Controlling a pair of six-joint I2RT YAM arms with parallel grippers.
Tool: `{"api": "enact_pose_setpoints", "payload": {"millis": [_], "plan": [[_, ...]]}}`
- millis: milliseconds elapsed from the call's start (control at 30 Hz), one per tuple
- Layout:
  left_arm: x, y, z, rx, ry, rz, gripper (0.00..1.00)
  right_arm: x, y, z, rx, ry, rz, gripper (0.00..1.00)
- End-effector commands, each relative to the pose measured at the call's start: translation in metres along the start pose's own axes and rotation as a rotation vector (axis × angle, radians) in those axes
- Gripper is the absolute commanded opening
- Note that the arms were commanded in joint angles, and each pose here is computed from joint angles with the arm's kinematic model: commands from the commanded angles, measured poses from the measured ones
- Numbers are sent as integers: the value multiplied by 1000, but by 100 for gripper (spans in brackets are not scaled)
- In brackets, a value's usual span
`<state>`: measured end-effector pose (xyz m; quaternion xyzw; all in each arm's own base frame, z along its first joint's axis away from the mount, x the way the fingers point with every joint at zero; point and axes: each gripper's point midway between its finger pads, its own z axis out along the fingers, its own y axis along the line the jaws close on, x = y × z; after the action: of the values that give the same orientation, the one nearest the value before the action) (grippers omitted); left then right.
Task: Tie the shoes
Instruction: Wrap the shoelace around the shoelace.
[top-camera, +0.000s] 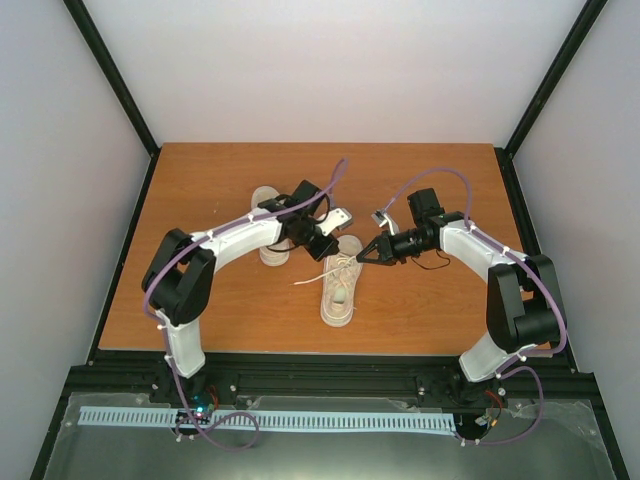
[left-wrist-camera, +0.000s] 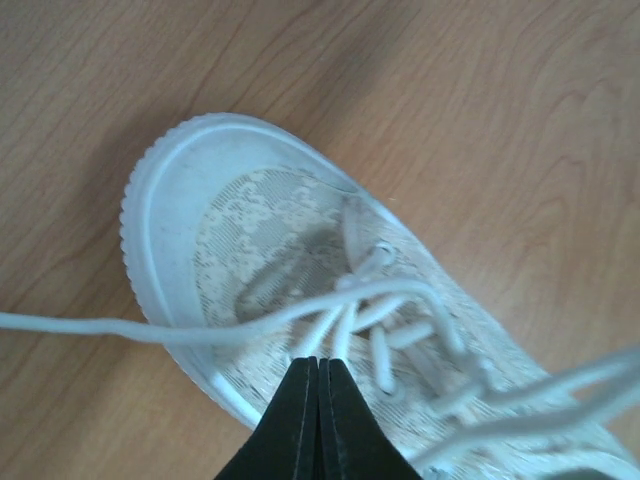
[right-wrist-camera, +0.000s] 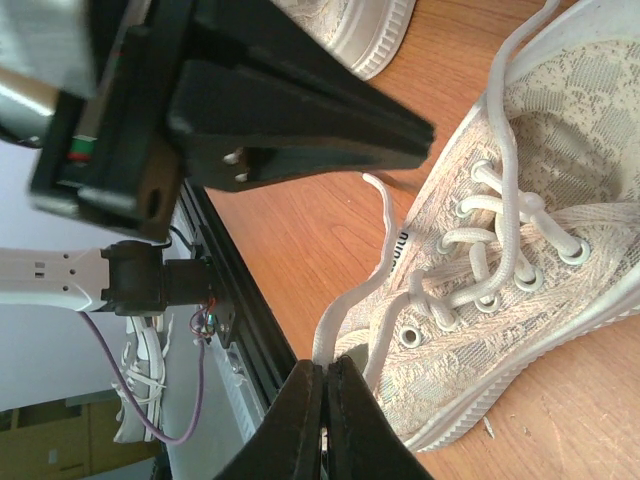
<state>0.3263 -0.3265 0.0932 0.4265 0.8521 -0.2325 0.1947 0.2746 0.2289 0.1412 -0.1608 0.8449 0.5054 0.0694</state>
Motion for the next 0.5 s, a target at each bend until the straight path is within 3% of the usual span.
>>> {"api": "enact_pose_setpoints", "payload": {"millis": [0, 167, 233, 267, 300, 400, 467], "plan": [[-8, -24, -22, 82, -61, -80, 1, -3, 7, -1, -14, -8, -32, 3], [-12, -12, -31, 75, -90, -97, 4, -2, 8, -1, -18, -10, -32, 3], [-14, -6, -26, 67, -65, -55, 22, -3, 9, -2, -19, -13, -33, 3], [-15, -2, -22, 58, -54, -37, 40, -3, 9, -1, -19, -13, -34, 3], [-18, 2, -20, 43, -52, -17, 52, -4, 9, -1, -21, -14, -35, 3], [-22, 11, -12, 17, -50, 36, 66, -4, 9, -2, -20, -15, -34, 3], [-21, 14, -6, 21, -36, 60, 70, -4, 10, -2, -17, -18, -37, 3]]}}
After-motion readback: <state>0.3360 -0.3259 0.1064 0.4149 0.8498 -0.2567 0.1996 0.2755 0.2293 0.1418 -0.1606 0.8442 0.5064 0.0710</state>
